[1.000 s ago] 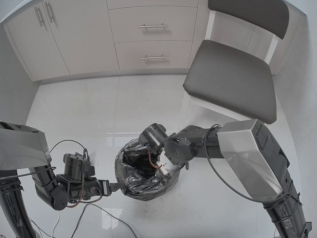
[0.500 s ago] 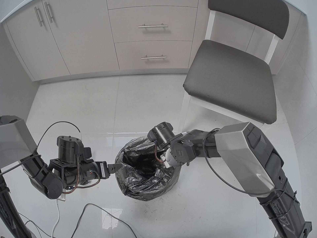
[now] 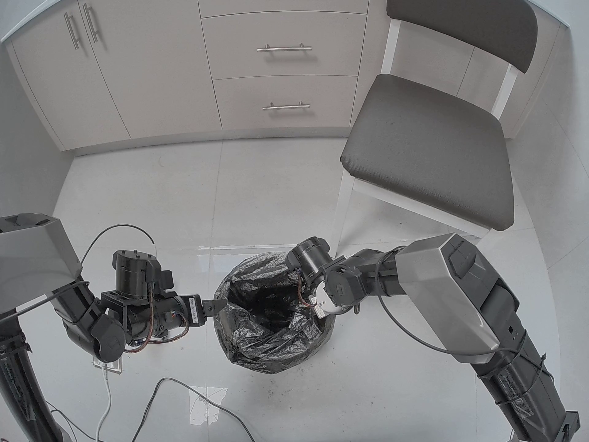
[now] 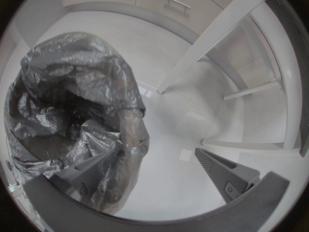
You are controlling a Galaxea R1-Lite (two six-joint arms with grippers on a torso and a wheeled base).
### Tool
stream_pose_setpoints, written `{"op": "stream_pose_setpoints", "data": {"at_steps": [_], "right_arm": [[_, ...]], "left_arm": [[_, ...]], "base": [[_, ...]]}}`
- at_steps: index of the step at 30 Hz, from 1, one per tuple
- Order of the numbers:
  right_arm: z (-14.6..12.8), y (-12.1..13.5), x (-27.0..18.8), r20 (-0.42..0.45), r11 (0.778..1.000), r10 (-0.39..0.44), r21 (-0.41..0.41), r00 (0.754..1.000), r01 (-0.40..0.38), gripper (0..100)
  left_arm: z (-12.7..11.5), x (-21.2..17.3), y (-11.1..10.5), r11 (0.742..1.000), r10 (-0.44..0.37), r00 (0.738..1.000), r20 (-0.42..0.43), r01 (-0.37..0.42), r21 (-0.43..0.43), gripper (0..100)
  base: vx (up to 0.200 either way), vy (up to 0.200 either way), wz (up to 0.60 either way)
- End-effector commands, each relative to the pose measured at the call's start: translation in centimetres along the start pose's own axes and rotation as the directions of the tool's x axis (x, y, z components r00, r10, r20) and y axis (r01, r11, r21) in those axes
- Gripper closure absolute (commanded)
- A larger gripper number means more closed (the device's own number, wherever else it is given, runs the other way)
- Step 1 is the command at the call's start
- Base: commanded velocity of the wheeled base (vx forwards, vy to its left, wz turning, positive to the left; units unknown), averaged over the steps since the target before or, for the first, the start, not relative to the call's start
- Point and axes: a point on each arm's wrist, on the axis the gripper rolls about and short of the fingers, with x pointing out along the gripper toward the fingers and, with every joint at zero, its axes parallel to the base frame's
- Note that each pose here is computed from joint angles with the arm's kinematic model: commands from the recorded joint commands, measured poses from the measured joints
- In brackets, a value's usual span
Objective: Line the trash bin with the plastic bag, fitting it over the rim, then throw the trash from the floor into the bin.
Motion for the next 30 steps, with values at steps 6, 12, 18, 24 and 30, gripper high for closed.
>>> {"op": "stream_pose_setpoints", "data": {"at_steps": [6,12,18,24,30], "right_arm": [[-1.9,1.4,2.0,-0.05,0.999,-0.005,-0.038,0.999,0.003,0],[-2.1,2.2,1.5,-0.043,0.999,0.005,-0.053,0.999,-0.008,0],[-1.0,2.4,-0.5,-0.003,0.999,0.024,-0.046,1.0,-0.024,0],[0.2,3.3,-3.9,0.062,0.997,0.062,-0.045,0.996,-0.06,0],[0.9,3.8,-6.4,0.102,0.995,0.089,-0.048,0.991,-0.084,0]], "left_arm": [[-0.2,2.9,1.0,1.0,0.021,0.999,-0.024,-0.021,-0.011,0],[0.4,5.8,1.4,0.999,0.015,1.0,0.003,-0.015,0.037,0],[1.0,7.2,0.9,0.999,0.006,1.0,-0.003,-0.006,0.052,0],[1.0,9.9,0.5,0.996,0.046,0.998,-0.044,-0.043,0.076,0],[0.0,10.6,0.1,0.993,0.044,0.996,-0.077,-0.035,0.11,0]], "base": [[0.0,0.0,0.0],[0.0,0.0,0.0],[0.0,0.0,0.0],[0.0,0.0,0.0],[0.0,0.0,0.0]]}}
